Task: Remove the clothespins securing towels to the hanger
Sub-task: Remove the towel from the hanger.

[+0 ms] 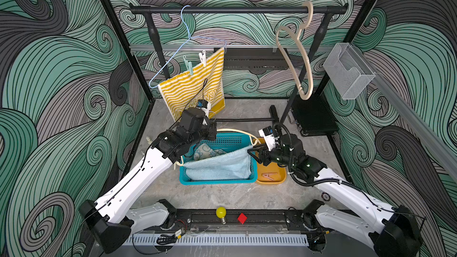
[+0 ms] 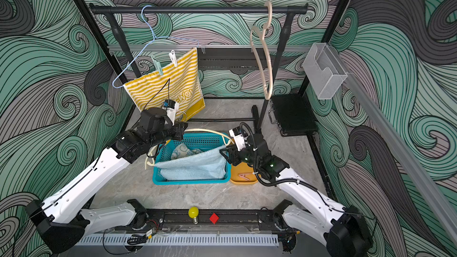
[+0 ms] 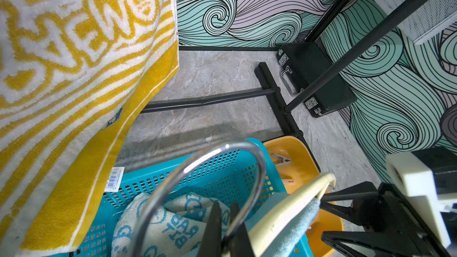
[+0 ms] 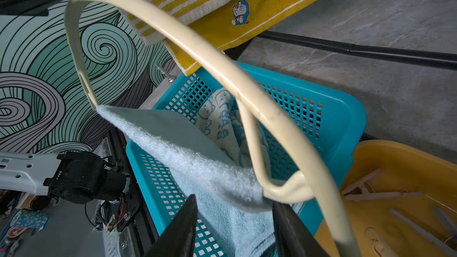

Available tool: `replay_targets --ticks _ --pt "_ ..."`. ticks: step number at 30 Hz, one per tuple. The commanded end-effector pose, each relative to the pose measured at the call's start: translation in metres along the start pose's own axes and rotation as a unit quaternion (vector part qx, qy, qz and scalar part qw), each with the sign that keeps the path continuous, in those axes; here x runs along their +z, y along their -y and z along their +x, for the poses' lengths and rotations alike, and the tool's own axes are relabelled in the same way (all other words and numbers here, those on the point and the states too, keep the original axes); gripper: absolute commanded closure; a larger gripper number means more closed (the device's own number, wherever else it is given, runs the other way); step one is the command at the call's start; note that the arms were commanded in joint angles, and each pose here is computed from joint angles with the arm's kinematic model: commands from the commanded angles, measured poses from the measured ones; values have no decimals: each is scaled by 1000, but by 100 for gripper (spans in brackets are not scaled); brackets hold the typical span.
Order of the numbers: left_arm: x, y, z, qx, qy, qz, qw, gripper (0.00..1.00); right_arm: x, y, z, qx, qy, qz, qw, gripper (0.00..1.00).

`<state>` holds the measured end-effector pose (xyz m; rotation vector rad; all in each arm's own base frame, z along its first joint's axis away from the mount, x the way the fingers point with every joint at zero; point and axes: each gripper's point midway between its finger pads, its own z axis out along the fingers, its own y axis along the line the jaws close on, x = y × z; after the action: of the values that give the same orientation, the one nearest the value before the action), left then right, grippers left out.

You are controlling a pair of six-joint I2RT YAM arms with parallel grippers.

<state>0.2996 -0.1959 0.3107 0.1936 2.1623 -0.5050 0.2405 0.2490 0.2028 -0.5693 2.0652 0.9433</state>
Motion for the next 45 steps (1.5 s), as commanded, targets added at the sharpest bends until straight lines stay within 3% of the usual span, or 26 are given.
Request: replay_targets --ticks 1,9,15,20,26,45 --pt "-18 8 -23 3 37 12 999 100 0 4 -1 -8 8 7 1000 50" --pt "-19 10 -25 2 38 17 999 100 6 1 -4 0 11 -5 1000 53" --pt "-17 10 -24 2 36 17 999 100 11 -6 -6 11 7 -27 1000 61" --pt "-14 9 -21 1 31 14 999 100 11 -7 -8 15 10 -30 999 75" --pt "-10 8 -18 3 27 9 1000 100 8 -4 -7 18 14 -19 1000 100" --pt "9 -4 1 -6 -2 -19 1000 100 -9 -33 -29 7 35 -65 997 100"
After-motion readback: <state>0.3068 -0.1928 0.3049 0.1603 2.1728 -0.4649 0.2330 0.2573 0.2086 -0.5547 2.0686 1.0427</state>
